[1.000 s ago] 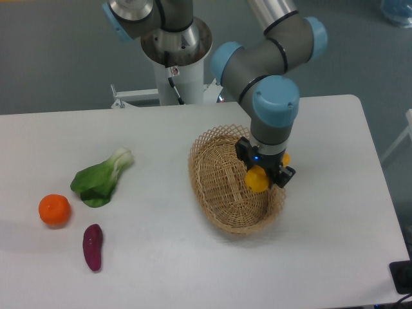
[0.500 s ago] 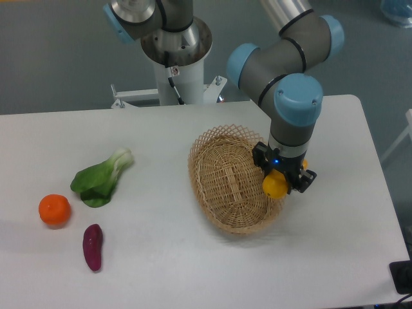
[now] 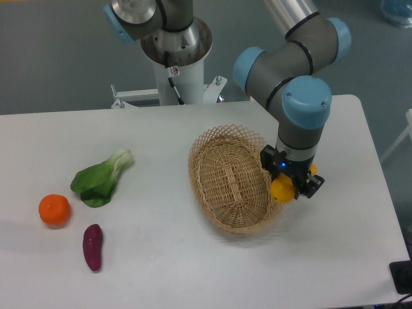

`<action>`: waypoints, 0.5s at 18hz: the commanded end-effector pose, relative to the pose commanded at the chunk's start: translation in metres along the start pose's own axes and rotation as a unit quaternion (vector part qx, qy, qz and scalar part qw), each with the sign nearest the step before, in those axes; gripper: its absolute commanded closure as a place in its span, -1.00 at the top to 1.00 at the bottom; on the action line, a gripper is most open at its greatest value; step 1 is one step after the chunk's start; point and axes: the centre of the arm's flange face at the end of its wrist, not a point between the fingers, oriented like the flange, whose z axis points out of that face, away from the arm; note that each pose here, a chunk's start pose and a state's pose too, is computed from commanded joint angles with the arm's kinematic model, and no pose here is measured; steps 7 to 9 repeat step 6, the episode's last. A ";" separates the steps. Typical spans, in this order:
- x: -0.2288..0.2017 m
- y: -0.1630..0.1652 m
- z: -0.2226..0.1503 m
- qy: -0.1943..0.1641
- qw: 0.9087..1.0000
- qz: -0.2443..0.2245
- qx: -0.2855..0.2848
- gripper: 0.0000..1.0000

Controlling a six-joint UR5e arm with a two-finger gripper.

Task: Pick up the mango from the basket
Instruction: 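Lift the mango up and carry it out past the basket rim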

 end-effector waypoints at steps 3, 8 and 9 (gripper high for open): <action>0.000 0.000 0.001 0.000 1.000 0.000 -0.002 -0.09; 0.000 0.000 0.003 0.002 1.000 0.000 -0.003 -0.10; 0.000 0.000 0.003 0.002 1.000 0.000 -0.003 -0.10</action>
